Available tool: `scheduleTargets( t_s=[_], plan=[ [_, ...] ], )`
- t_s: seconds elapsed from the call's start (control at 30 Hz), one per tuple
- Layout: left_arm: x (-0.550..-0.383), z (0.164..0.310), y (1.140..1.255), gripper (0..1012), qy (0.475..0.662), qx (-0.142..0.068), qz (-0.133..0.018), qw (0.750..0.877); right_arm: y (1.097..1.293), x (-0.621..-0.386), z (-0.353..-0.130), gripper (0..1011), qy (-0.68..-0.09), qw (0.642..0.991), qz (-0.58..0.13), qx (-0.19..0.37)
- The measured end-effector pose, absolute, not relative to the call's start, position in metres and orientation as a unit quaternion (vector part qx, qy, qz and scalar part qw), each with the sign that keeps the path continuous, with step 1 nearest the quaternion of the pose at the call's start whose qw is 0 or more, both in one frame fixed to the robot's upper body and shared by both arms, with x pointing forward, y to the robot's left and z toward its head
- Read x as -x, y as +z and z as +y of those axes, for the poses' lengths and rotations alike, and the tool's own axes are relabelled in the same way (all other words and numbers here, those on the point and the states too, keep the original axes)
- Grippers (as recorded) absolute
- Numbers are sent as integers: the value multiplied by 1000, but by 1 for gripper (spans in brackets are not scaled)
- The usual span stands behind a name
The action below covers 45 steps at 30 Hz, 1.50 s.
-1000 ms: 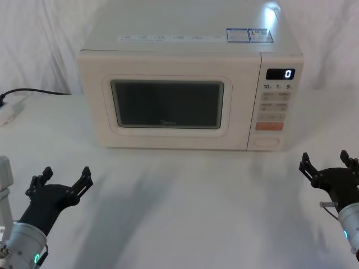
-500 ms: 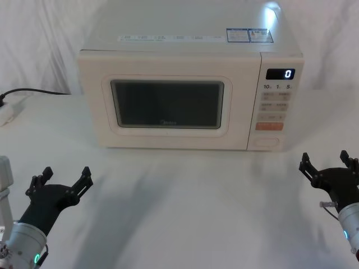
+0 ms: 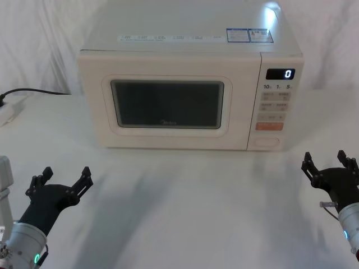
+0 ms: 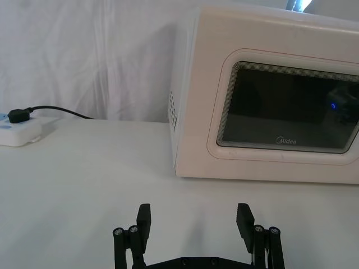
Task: Press the button to open the microwave door with one hand; close the microwave door with the other hand.
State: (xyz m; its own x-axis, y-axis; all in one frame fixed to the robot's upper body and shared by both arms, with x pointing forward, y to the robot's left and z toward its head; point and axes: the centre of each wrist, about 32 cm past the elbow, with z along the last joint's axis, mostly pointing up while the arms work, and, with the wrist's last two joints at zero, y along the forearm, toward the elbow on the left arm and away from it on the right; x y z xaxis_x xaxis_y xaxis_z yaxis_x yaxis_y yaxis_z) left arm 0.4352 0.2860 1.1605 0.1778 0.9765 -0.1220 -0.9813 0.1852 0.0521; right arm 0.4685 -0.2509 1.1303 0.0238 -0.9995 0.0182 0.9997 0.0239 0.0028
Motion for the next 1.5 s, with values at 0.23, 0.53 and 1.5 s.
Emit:
scheduleTargets(
  t_s=[0.23,0.53,1.5],
  plan=[
    [-435,286,1160,1001,638,19,64,767,1130,-468,-251,688,-699,715,-7,5],
    [-435,286,1161,1001,638,19,64,767,1130,-468,-251,407,-699,715,-7,5],
    [-435,286,1160,1001,638,19,64,767,1130,-468,-251,0,-700,714,-8,6]
  ],
)
